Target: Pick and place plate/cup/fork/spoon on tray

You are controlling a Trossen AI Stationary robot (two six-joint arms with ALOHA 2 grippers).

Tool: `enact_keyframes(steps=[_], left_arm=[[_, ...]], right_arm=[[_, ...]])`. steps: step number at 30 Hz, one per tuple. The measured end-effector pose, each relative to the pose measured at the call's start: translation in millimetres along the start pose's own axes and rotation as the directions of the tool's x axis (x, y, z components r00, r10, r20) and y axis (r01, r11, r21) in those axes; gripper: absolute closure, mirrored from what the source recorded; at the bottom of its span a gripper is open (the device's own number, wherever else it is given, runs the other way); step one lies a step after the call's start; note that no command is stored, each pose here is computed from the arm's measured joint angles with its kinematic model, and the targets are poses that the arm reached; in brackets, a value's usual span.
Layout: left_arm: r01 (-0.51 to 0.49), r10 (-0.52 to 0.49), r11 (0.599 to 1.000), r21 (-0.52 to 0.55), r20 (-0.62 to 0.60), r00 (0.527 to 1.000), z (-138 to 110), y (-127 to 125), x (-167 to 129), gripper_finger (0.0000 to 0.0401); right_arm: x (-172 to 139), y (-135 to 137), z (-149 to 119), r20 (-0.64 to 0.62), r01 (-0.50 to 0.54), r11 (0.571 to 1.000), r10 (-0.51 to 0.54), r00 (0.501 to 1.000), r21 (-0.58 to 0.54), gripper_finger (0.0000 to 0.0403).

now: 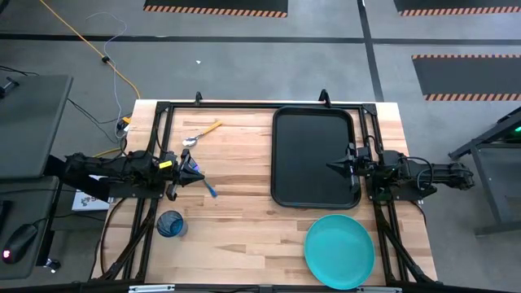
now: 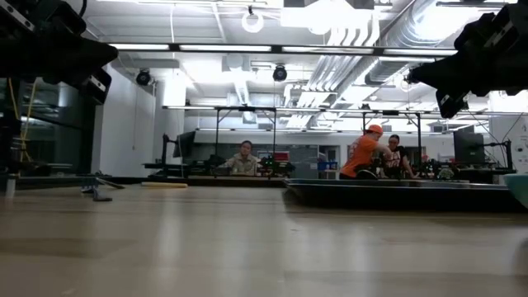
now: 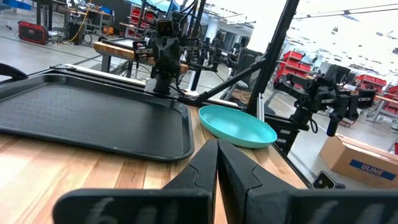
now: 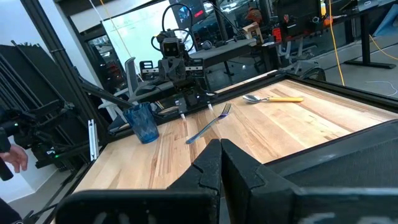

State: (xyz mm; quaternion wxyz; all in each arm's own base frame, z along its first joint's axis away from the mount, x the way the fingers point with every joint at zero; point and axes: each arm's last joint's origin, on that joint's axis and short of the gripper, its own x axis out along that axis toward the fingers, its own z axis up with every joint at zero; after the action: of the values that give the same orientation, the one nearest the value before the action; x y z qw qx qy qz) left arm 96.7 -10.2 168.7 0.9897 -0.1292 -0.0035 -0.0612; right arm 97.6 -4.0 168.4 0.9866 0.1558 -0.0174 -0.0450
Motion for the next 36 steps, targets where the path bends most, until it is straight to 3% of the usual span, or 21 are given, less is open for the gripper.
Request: enact_keyframes(steps=[32, 36], left_arm=[[0.002, -0.002, 1.000, -0.001, 0.009, 1.000, 0.9, -0.2, 0.0, 0.0398], [0.024, -0.017, 0.993, -0.118, 0.061, 0.998, 5.9, -1.6, -0.2, 0.0398]], right_arm=[[0.0, 0.0, 0.0, 0.000, 0.000, 1.000, 0.000, 1.000, 0.000, 0.0402], [0.0, 0.0, 0.1, 0.000, 0.000, 1.000, 0.000, 1.000, 0.000, 0.0402]])
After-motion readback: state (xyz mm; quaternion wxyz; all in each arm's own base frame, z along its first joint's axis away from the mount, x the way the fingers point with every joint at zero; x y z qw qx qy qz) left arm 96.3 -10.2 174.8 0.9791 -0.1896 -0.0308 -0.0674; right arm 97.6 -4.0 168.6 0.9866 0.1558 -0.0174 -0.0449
